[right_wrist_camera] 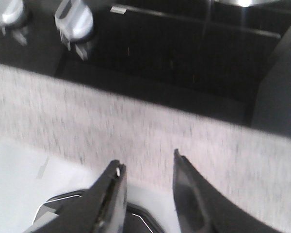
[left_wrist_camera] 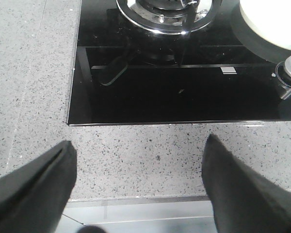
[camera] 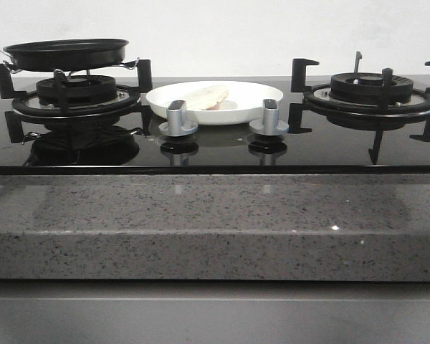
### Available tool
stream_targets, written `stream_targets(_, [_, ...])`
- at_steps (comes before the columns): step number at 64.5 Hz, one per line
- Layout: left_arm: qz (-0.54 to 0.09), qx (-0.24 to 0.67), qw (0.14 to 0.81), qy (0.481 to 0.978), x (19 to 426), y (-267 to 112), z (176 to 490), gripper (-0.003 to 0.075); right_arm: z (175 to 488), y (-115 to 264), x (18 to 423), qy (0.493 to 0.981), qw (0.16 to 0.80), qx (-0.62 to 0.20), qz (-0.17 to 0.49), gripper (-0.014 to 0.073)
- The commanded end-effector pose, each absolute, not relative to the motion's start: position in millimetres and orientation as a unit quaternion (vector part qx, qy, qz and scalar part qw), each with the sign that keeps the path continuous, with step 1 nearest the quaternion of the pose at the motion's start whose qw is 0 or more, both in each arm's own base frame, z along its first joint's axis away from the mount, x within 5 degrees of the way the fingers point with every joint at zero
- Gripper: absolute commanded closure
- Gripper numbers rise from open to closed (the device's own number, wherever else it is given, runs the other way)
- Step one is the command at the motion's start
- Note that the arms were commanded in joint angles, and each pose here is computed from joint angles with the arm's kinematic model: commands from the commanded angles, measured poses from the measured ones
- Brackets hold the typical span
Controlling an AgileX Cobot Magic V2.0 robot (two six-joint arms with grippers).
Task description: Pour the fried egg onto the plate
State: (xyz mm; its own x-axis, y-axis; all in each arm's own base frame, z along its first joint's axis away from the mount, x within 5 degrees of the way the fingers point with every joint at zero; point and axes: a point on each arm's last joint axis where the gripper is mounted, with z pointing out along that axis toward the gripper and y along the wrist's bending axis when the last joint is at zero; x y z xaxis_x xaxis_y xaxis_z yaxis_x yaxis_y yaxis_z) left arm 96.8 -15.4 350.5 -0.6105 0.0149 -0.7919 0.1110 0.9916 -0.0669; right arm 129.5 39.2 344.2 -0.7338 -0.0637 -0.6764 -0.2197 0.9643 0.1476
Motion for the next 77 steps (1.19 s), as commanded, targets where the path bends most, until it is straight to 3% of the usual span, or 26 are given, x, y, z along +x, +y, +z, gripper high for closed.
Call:
stream_targets(1, [-0.063,0.033,0.481,0.874,99.3,-16.4,363.9,0.0186,349.0,34.2,113.1,0.903,0.409,-0.081,0.108,0.0318])
stream_targets(20, [-0.063,0.033,0.481,0.874,99.3,-16.4,363.9,0.0186,328.5,24.2,65.8,0.888,0.437,-0.084,0.113,0.0318])
stream_targets(34, [-0.063,0.033,0.483,0.873,99.5,-16.4,364.2,0.0192,323.8,21.4,53.2,0.879,0.455,-0.084,0.115,0.0330])
stream_targets(51, [-0.072,0.031,0.482,0.872,99.4,-17.7,364.4,0.0337,323.8,21.4,53.2,0.879,0.455,-0.084,0.115,0.0662])
stream_targets(70, [-0.073,0.031,0.481,0.873,99.3,-17.8,364.3,0.0615,321.7,21.2,51.7,0.885,0.443,-0.085,0.114,0.0663])
stream_targets(77, [-0.073,0.031,0.481,0.873,99.3,-17.8,364.3,0.0682,321.7,21.2,51.7,0.885,0.443,-0.085,0.114,0.0663])
